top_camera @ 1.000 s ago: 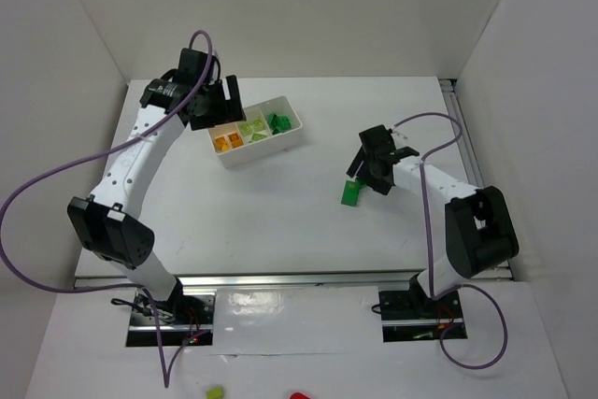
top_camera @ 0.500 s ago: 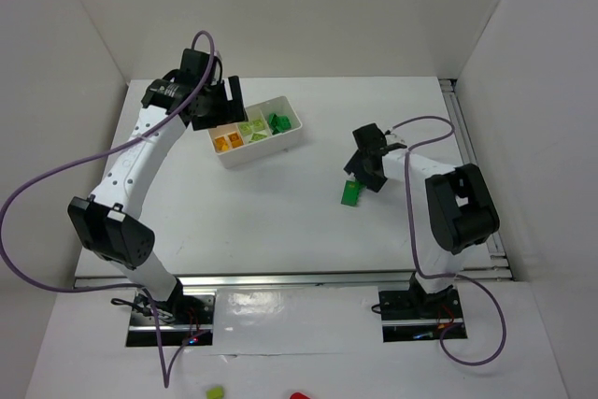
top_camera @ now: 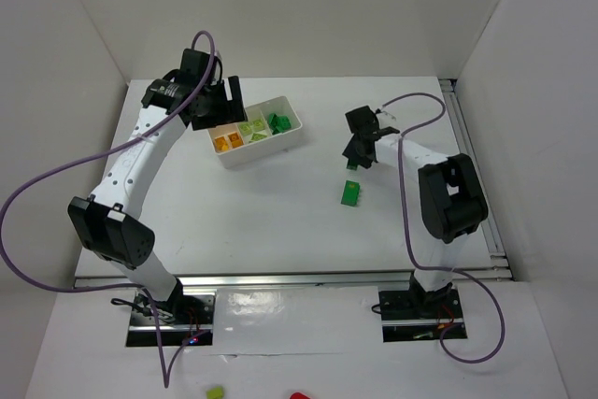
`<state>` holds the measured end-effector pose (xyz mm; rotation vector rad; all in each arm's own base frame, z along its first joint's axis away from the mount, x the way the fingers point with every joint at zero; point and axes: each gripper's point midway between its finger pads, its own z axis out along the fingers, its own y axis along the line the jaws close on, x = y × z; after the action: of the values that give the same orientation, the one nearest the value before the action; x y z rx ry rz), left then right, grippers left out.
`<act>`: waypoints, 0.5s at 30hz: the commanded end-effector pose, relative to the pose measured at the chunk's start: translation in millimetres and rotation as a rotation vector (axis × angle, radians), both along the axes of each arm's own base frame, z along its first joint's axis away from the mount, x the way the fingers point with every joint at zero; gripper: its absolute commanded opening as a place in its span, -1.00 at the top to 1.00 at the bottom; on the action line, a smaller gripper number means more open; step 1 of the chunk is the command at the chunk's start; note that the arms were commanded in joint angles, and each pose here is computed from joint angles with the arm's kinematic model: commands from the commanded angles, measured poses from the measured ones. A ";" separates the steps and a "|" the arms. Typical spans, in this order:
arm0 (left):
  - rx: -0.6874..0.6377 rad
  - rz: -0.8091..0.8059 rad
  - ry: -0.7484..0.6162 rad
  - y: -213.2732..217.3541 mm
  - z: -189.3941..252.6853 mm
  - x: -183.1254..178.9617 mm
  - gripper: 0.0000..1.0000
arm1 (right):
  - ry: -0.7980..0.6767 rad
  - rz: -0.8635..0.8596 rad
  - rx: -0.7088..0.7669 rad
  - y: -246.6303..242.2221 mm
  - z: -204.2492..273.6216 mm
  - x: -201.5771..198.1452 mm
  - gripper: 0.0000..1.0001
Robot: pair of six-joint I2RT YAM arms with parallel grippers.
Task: Sort the legos into containers by color
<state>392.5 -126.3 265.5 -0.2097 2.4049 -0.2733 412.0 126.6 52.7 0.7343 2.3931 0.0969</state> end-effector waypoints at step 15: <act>0.041 0.015 -0.053 8.6 14.3 4.9 -0.79 | -0.416 0.434 0.015 164.9 146.2 103.2 0.47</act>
<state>393.8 -121.7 265.2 -0.2214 2.3988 -0.2415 494.2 274.6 194.3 0.2266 2.1458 0.3967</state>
